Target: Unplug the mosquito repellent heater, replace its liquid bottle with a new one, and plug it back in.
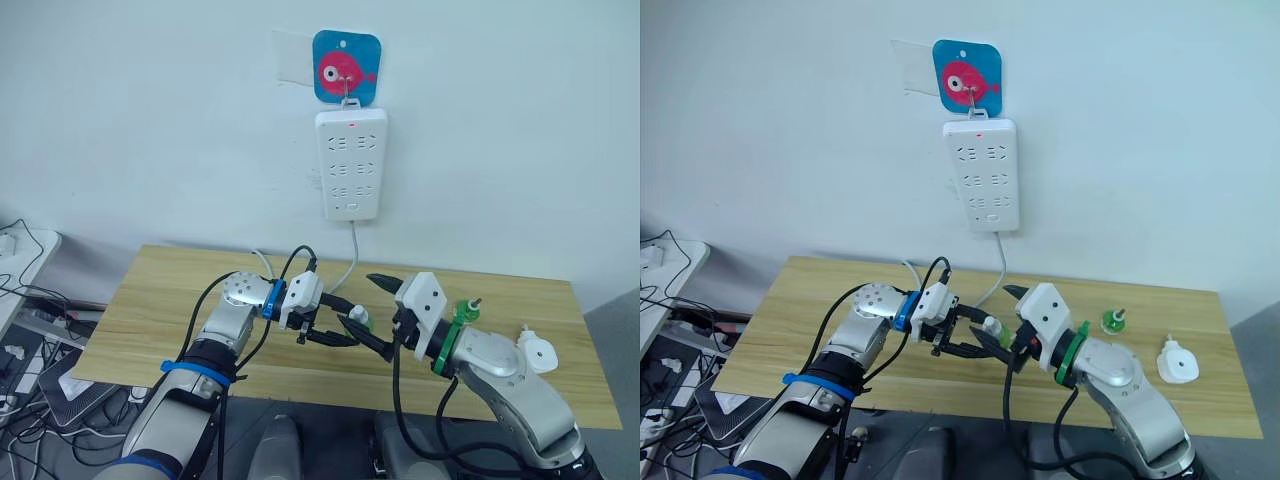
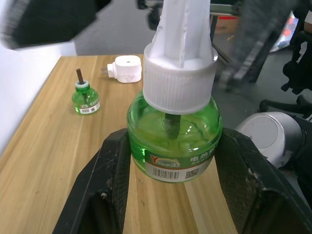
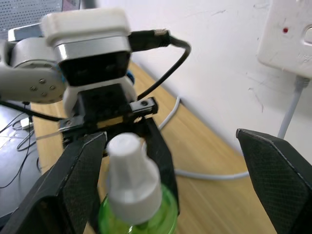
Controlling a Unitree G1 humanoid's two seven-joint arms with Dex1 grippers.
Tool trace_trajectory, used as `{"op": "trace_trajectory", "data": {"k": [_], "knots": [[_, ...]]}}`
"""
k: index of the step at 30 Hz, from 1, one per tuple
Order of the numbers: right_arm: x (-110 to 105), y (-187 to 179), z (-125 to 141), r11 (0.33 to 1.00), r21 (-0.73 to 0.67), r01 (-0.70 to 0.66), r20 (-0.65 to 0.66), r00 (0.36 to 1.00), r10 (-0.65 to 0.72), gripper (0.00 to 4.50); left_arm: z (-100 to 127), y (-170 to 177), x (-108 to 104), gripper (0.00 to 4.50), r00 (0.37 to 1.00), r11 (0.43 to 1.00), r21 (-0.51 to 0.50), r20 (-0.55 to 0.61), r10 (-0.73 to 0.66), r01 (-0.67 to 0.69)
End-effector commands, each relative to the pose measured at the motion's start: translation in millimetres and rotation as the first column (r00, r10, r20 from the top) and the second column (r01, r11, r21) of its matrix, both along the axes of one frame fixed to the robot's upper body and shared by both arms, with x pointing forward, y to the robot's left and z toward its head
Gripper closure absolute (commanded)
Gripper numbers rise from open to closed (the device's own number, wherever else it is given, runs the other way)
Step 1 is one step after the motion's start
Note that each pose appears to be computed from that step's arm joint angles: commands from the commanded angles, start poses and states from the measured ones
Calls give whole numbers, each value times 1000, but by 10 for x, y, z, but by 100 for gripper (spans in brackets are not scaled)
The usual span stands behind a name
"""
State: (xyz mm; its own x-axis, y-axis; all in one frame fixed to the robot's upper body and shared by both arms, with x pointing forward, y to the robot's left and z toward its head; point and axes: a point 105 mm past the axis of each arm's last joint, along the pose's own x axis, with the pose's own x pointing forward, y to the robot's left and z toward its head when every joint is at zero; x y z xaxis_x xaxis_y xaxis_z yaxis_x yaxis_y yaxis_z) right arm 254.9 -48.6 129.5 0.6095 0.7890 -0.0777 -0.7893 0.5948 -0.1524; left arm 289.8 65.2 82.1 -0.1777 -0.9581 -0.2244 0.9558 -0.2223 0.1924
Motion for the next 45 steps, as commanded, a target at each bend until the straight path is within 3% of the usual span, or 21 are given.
{"op": "trace_trajectory", "data": {"k": [1,13,16,23,30,37,41,45], "knots": [[-5,-19,61,1000,3,14,13,1000,-14,4,62,-7,-22,232,999,1000,-12,38,-19,20],[-278,-348,143,997,-75,31,-18,999,-33,4,65,-11,-13,232,999,1000,-13,38,-22,23],[-280,-375,38,998,-61,-11,-59,998,7,4,66,-25,-15,232,999,999,-14,37,-28,29],[-331,-65,-40,996,-12,-87,-48,995,86,4,79,-51,-27,232,998,999,-17,39,-40,41],[-218,65,88,1000,-17,-24,25,999,24,4,82,-35,-21,232,999,999,-13,38,-39,39],[-147,19,107,997,63,-50,-18,999,51,4,74,-19,-18,232,999,999,-10,37,-34,34],[-236,109,181,992,96,-86,-27,996,89,94,75,-25,-16,232,999,999,-14,35,-31,32],[-304,141,223,991,94,-96,-32,995,99,225,72,-29,-16,232,999,999,-15,35,-32,32]]}}
